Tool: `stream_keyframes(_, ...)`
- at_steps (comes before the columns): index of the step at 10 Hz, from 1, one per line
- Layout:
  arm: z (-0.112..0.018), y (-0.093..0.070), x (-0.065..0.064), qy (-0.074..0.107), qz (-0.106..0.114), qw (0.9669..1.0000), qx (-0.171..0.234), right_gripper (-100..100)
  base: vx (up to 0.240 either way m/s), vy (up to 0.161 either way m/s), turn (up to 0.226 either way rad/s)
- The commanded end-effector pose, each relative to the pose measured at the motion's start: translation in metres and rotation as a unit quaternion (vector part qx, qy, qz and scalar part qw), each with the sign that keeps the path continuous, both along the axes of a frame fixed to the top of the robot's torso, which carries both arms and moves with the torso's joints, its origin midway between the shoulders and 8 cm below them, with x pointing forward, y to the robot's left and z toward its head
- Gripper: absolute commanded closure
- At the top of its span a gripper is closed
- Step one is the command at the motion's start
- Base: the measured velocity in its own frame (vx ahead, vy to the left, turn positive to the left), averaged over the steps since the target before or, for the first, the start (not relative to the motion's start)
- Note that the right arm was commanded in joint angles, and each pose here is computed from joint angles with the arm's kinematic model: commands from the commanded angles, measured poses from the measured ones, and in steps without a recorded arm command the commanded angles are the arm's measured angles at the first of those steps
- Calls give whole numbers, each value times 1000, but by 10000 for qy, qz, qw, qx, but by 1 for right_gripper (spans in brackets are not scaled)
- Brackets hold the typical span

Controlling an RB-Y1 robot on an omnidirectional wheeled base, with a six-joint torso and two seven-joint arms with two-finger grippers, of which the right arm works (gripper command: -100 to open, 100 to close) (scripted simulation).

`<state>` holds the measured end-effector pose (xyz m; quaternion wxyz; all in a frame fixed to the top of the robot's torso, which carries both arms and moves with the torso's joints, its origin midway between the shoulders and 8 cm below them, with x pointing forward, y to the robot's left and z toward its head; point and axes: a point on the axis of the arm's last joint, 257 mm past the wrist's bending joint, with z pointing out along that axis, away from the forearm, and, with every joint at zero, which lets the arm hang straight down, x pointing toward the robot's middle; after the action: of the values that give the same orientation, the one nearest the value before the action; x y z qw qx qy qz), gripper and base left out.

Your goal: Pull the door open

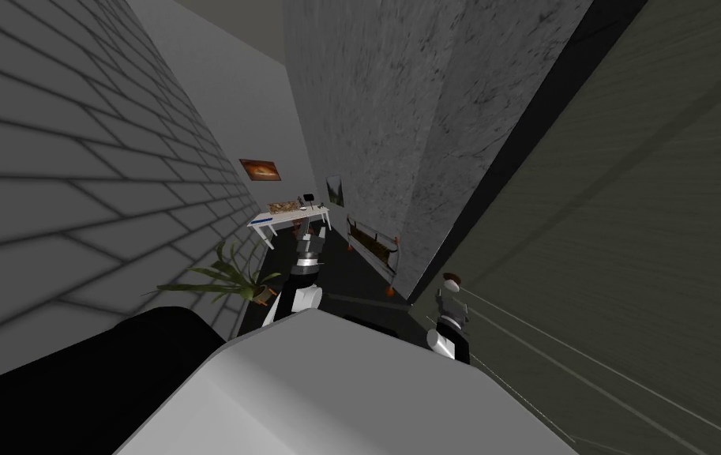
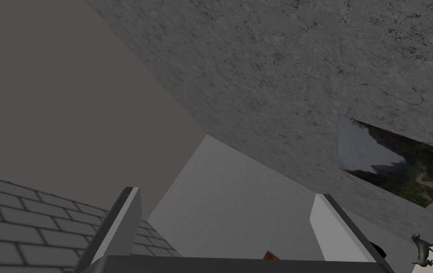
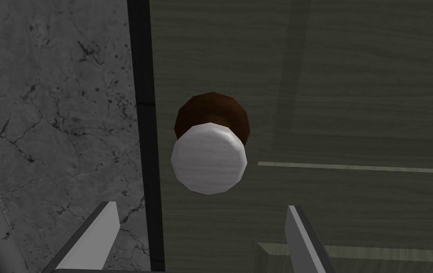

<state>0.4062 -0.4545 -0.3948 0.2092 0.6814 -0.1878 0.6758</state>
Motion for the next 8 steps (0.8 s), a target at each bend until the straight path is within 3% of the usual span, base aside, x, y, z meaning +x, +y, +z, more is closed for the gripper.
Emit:
stream_keyframes(1,0,-12,-5,-12,-27,10000,9,-100,132,-9,31)
stream_keyframes(2,0,-26,-13,-15,-55,10000,9,-100,158,8,41)
stream_keyframes(3,0,-26,-13,-15,-55,10000,9,-100,113,6,22)
stream_keyframes(7,2,-65,-35,-25,-128,9999,7,-100,125,-3,35)
stream_keyframes(8,2,-59,-31,-24,-120,9999,3,-100,81,-16,8)
